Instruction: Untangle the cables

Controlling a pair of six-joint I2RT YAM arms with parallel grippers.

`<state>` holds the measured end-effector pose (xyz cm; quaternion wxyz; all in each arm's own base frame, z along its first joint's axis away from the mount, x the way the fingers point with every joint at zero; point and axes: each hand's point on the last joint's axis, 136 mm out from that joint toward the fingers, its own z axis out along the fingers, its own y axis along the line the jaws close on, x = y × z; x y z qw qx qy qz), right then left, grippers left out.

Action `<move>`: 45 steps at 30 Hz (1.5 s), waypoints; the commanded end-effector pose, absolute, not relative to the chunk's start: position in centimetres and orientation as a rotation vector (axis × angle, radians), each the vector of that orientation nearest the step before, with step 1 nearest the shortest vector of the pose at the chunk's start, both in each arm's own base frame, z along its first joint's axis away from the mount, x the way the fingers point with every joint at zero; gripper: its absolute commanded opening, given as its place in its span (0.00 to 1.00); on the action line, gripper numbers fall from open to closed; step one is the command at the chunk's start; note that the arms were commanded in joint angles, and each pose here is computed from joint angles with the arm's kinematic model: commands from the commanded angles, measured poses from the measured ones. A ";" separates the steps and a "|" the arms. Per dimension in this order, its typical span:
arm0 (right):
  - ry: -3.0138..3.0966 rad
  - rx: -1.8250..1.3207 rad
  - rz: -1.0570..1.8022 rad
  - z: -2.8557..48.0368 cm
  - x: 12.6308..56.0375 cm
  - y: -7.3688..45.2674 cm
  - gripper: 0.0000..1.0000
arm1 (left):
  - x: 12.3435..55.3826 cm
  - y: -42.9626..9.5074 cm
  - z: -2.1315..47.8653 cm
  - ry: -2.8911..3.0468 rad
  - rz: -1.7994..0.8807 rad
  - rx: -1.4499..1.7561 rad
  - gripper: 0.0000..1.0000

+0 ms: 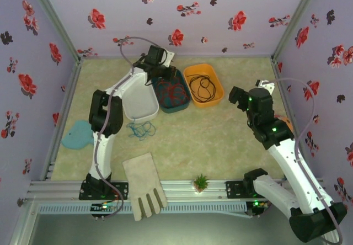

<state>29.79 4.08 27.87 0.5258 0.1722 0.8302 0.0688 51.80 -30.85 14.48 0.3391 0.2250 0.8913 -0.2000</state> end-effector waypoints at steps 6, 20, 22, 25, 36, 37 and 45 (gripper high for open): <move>1.976 0.431 0.181 27.9 29.1 3.7 0.99 | 51.6 -29.7 11.9 2.453 -0.413 0.614 0.13; 1.966 0.430 0.157 27.9 29.1 3.4 0.99 | 51.8 -30.2 13.5 2.435 -0.419 0.613 0.47; 1.965 0.431 0.152 28.0 29.1 3.4 0.99 | 51.8 -30.0 14.4 2.422 -0.422 0.605 0.53; 1.963 0.435 0.149 28.0 29.2 3.3 0.99 | 51.7 -29.8 16.5 2.388 -0.413 0.588 0.61; 1.961 0.454 0.132 27.9 29.0 2.9 0.99 | 48.4 -26.7 23.8 2.290 -0.354 0.497 0.98; 1.962 0.456 0.128 27.9 29.0 2.9 0.99 | 47.9 -26.3 23.9 2.291 -0.345 0.486 1.00; 2.013 0.428 0.120 27.3 29.3 3.4 0.99 | 41.6 -20.9 24.3 2.288 -0.278 0.347 1.00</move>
